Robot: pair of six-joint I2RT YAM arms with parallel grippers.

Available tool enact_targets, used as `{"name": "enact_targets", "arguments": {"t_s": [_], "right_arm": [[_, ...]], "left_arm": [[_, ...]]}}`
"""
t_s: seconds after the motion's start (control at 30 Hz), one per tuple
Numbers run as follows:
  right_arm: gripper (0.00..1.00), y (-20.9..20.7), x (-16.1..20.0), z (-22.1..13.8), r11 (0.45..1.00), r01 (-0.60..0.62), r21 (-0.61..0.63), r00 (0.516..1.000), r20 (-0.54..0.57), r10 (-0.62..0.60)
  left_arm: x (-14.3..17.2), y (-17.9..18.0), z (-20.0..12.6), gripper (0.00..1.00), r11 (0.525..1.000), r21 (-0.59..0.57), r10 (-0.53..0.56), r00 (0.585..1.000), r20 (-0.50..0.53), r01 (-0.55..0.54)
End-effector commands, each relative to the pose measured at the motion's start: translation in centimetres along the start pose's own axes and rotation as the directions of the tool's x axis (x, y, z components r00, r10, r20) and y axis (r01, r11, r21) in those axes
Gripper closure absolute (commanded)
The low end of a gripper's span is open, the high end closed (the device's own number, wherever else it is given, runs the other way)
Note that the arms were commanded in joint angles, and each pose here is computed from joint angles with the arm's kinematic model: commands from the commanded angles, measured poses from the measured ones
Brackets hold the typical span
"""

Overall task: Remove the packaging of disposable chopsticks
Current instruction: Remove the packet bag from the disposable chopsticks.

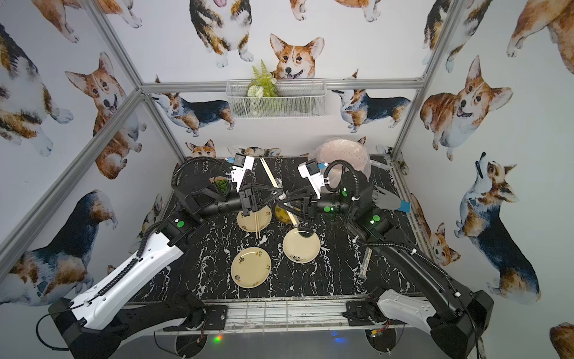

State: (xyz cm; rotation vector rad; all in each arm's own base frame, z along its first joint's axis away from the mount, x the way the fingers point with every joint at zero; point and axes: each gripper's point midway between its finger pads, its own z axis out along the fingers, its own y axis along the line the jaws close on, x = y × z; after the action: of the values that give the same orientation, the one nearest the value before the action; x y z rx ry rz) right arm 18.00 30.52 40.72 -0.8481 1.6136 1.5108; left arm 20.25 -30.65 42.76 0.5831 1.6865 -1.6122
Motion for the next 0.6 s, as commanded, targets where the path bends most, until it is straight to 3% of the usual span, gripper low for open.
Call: {"name": "enact_targets", "arguments": {"t_s": [0.0, 0.03, 0.13, 0.17, 0.33, 0.57], "right_arm": [[1.0, 0.4, -0.8, 0.0, 1.0, 0.027, -0.008, 0.999, 0.034, -0.027], [1.0, 0.3, -0.5, 0.0, 1.0, 0.023, -0.006, 0.999, 0.028, -0.023], [1.0, 0.2, 0.2, -0.4, 1.0, 0.019, 0.01, 1.0, 0.012, -0.019], [1.0, 0.1, 0.6, -0.6, 1.0, 0.016, 0.015, 1.0, 0.005, -0.016], [1.0, 0.8, 2.0, -1.1, 1.0, -0.003, -0.015, 0.999, -0.034, 0.002], [1.0, 1.2, 2.7, -1.4, 0.999, -0.015, -0.028, 0.999, -0.051, 0.014]], "left_arm": [[-1.1, -1.0, -0.2, 1.0, 0.999, 0.029, 0.036, 0.998, 0.043, -0.037], [-1.4, -1.1, -0.3, 0.91, 0.999, 0.019, 0.042, 0.997, 0.057, -0.043], [-2.6, -1.2, -1.2, 0.51, 0.997, -0.029, 0.072, 0.991, 0.112, -0.069], [-3.0, -1.1, -1.6, 0.46, 0.996, -0.053, 0.084, 0.988, 0.132, -0.078], [-4.9, -0.2, -3.3, 0.46, 0.992, -0.112, 0.079, 0.975, 0.206, -0.056], [-4.7, -0.4, -2.1, 0.52, 1.0, 0.0, 0.009, 0.988, 0.156, -0.009]]}}
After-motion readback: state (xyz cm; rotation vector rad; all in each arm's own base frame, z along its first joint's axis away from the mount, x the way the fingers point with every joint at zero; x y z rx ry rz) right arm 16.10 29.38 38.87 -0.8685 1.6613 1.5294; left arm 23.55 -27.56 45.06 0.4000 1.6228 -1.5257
